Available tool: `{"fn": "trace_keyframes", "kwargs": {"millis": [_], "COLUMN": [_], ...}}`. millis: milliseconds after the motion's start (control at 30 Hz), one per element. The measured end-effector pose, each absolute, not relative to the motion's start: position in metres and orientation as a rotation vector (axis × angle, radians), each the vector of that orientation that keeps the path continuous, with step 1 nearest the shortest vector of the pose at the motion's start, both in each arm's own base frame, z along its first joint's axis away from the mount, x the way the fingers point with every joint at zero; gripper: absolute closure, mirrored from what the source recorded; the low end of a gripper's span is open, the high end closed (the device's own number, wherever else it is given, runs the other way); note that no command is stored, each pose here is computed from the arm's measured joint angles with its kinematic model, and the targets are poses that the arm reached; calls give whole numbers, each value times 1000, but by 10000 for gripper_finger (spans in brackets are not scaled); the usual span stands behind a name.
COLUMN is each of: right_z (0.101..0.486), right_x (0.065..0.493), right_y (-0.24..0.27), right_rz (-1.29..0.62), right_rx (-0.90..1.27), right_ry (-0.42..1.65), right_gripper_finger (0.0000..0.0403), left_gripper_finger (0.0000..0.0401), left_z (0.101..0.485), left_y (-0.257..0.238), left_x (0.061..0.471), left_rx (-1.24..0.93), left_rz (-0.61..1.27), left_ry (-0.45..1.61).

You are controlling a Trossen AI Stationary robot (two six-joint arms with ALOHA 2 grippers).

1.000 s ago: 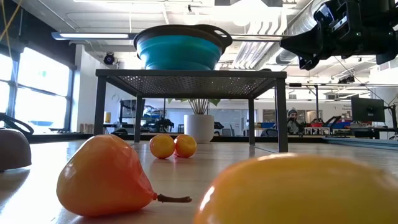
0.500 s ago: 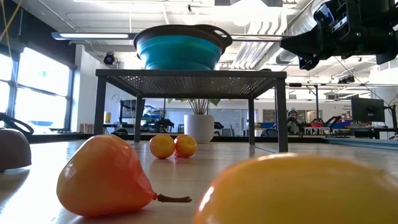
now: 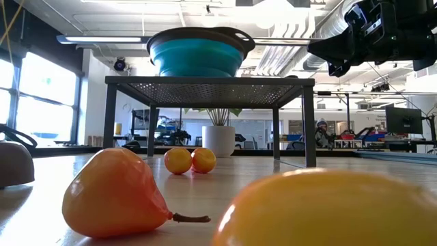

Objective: Pick & Place Fruit
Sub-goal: Put the strawberry into the blue strainer bowl on the shelf

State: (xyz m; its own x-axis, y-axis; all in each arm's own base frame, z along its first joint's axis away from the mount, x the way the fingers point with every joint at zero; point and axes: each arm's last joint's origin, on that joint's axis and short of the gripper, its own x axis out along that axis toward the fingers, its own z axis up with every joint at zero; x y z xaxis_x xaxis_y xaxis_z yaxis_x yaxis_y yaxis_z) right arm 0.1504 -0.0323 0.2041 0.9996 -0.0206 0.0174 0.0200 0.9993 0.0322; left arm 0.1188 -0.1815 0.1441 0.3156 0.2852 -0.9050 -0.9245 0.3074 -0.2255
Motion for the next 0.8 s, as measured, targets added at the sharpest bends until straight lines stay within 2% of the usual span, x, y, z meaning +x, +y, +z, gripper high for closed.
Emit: {"fn": "trace_keyframes", "kwargs": {"millis": [300,800], "right_z": [204,204], "right_x": [150,150], "right_y": [-32,-32], "right_rz": [-20,-20], "right_rx": [28,28], "right_ry": [-18,-17], "right_gripper_finger": [401,401], "left_gripper_finger": [178,240], "left_z": [144,144], "left_y": [-182,-182], "left_x": [119,119], "left_rx": [-894,-888], "left_rz": [955,952], "left_ry": [885,889]}}
